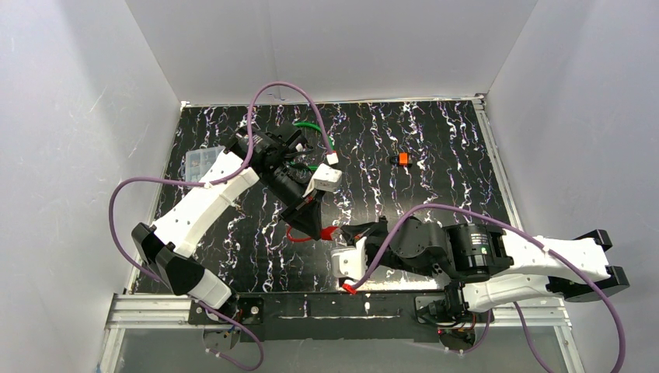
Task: Unlock with the key
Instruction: Unlock the lock.
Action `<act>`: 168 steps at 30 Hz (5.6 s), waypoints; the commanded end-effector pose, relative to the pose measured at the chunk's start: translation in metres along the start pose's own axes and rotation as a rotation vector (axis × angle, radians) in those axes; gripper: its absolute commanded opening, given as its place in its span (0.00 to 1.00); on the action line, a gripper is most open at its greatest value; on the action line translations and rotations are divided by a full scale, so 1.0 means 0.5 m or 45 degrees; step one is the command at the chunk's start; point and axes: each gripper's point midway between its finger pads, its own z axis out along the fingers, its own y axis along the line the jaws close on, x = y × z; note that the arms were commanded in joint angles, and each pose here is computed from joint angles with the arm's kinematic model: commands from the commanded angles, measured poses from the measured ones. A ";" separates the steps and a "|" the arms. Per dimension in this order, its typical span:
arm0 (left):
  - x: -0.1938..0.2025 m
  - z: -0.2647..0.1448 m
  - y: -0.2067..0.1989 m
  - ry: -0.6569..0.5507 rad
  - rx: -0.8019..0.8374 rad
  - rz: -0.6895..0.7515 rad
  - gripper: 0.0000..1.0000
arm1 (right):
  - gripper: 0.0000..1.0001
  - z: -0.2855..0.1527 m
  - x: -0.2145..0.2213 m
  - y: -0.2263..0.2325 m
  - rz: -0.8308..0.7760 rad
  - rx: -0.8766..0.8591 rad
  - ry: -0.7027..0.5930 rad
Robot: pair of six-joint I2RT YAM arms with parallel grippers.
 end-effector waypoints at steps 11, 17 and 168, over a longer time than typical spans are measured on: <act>-0.013 -0.015 -0.043 -0.019 0.015 -0.015 0.00 | 0.01 0.013 -0.022 0.005 0.016 0.008 -0.070; -0.015 -0.016 -0.042 -0.018 0.011 -0.017 0.00 | 0.01 0.011 -0.017 0.011 0.015 -0.005 -0.063; -0.074 -0.038 0.017 -0.147 -0.312 0.067 0.00 | 0.70 -0.085 -0.061 0.029 0.623 -0.007 -0.337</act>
